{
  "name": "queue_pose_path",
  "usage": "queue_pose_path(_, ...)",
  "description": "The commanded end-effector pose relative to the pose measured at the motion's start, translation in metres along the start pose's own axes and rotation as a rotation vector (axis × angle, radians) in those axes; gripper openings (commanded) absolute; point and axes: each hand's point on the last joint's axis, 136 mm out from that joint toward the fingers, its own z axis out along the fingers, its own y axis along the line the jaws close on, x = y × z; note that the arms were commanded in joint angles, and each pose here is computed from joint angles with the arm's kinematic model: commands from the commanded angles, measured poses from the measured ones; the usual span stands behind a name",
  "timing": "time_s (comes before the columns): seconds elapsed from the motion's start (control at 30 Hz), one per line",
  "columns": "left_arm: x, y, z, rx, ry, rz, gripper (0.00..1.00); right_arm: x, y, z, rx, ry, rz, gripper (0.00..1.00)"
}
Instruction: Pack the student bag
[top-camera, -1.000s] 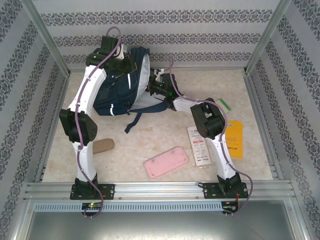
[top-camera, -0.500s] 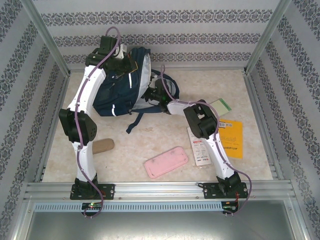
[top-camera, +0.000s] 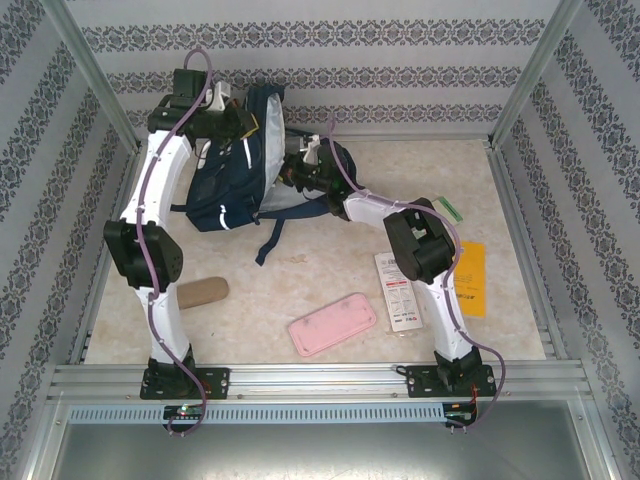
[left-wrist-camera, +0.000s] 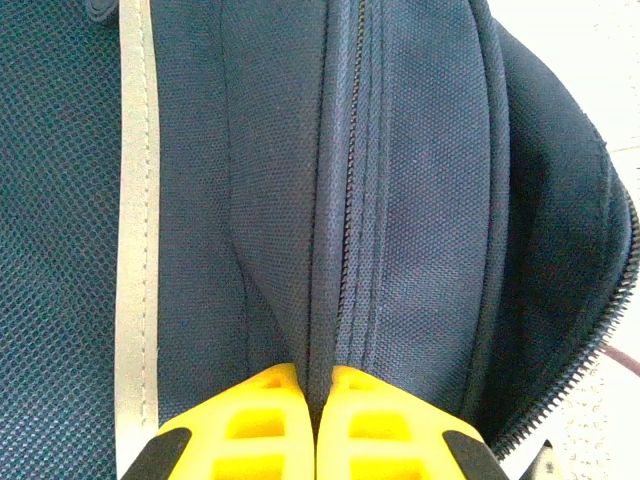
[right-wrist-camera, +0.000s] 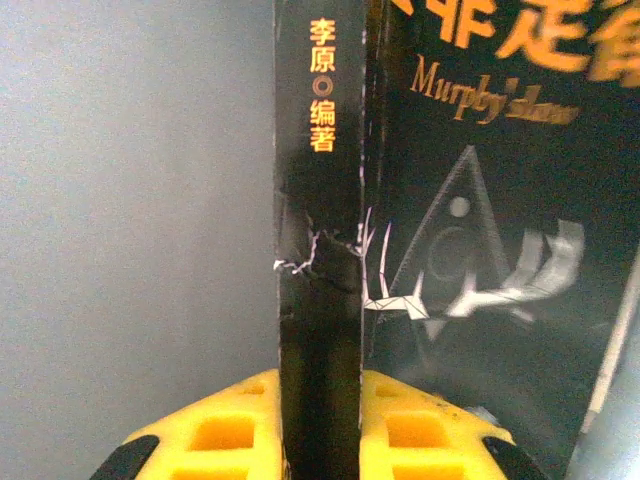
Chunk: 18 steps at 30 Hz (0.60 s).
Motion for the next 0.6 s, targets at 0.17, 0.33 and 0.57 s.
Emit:
queue_pose_path(0.17,-0.021,-0.056,-0.041,0.169,-0.116,0.115,0.00,-0.007,0.064,0.007,-0.216,0.025,-0.080,0.00)
queue_pose_path(0.33,-0.020,-0.057,-0.041,0.174,-0.110,0.110,0.00,0.001,0.011,0.017,-0.132,0.032,0.001,0.00)
queue_pose_path(0.57,-0.020,-0.057,-0.039,0.185,-0.104,0.106,0.00,0.017,-0.071,0.020,0.079,0.036,0.059,0.00)
